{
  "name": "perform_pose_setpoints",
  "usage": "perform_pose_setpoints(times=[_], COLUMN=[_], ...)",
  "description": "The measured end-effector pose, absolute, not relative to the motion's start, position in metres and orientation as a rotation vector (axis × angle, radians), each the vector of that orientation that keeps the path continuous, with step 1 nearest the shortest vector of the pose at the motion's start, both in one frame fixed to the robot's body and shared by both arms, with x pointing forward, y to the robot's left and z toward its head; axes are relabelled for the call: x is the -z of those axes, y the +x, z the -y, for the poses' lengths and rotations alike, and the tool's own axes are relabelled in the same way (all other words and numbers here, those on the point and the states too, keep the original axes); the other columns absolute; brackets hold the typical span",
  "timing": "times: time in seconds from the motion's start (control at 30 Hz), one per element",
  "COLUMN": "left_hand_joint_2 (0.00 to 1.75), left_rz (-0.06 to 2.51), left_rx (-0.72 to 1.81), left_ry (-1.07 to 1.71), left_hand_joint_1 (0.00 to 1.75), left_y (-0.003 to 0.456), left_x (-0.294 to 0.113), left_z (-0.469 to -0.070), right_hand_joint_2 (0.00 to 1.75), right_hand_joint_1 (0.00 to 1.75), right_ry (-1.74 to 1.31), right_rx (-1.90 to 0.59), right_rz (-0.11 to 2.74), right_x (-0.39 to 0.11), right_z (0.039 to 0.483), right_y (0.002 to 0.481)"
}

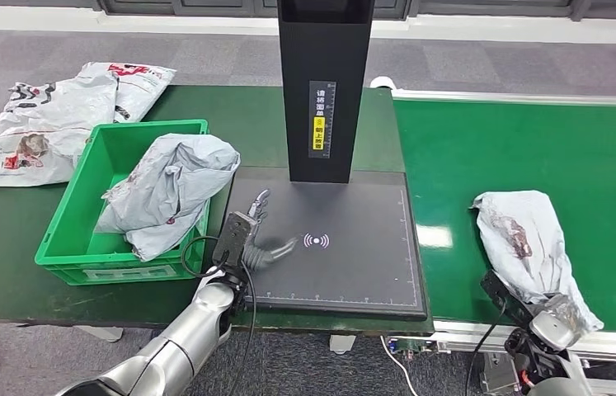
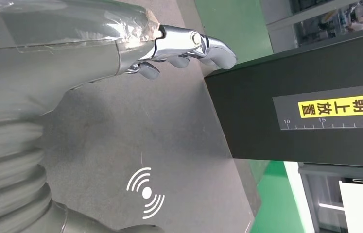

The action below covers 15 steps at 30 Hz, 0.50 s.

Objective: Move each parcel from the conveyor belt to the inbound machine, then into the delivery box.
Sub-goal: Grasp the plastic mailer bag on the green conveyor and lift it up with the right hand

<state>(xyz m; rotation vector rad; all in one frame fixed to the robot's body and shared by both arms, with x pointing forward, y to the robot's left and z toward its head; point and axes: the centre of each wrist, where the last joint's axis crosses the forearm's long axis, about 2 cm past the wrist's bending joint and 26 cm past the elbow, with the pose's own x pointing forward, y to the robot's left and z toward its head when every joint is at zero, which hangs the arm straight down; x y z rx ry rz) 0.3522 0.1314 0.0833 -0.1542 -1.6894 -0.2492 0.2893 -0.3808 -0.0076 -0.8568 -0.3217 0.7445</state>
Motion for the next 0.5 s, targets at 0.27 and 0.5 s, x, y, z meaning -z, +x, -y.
perform_pose_setpoints(times=[0.27, 0.5], left_hand_joint_2=[1.75, 1.75], left_rz=[1.686, 1.686], left_rx=[0.249, 0.246], left_ry=[-0.152, -0.145], left_hand_joint_1=[0.0, 0.0], left_y=[0.3519, 0.3514], left_x=[-0.0829, -0.0824], left_z=[-0.1325, -0.1336], right_hand_joint_2=[1.75, 1.75], right_hand_joint_1=[1.75, 1.75], right_ry=[-0.863, -0.875], right_rx=[-0.733, -0.715], right_rz=[0.351, 0.418], right_x=[0.0077, 0.0076], right_z=[0.3808, 0.3804], right_y=[0.2889, 0.2887])
